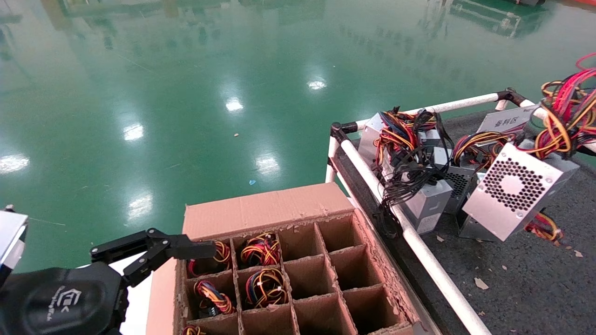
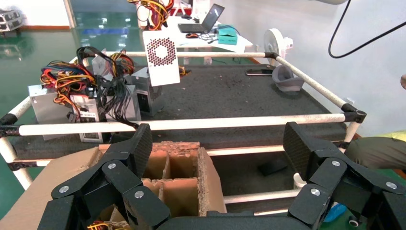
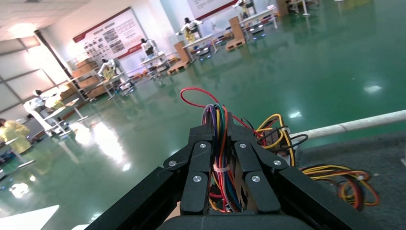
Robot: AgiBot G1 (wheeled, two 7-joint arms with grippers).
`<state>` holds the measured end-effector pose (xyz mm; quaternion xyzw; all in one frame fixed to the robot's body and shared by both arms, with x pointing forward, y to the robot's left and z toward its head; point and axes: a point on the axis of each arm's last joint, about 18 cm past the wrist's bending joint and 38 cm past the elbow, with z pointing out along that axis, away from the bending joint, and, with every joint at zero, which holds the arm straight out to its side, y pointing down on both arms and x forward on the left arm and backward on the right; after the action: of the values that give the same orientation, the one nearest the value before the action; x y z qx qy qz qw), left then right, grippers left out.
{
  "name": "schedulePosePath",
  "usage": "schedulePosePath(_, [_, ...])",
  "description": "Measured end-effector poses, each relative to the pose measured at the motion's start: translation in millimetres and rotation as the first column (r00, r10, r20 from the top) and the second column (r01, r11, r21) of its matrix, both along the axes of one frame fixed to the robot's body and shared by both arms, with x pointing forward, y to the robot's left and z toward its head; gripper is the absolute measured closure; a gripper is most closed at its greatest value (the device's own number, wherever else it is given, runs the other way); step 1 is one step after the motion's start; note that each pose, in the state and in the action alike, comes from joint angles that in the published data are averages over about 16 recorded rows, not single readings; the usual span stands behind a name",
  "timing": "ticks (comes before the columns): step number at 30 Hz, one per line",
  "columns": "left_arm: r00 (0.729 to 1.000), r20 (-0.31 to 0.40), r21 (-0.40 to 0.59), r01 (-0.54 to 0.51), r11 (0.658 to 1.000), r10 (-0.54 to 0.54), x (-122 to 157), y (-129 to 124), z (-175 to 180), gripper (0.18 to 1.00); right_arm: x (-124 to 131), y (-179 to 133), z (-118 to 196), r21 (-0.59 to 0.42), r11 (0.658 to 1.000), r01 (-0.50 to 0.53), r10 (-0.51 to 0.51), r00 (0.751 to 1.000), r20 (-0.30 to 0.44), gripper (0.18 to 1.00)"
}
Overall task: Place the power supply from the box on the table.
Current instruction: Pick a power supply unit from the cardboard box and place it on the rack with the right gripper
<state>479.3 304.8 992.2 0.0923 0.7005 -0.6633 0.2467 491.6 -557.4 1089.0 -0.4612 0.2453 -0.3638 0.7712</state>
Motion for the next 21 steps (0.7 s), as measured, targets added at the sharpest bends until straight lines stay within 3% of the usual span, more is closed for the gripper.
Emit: schedulePosePath(21, [1.0, 0.0, 0.0, 0.0, 1.0, 0.0, 0.0, 0.0, 0.0, 0.184, 27.8, 27.0, -38.5, -0.09, 0.995, -0.043, 0.037, 0.996, -0.076, 0.968])
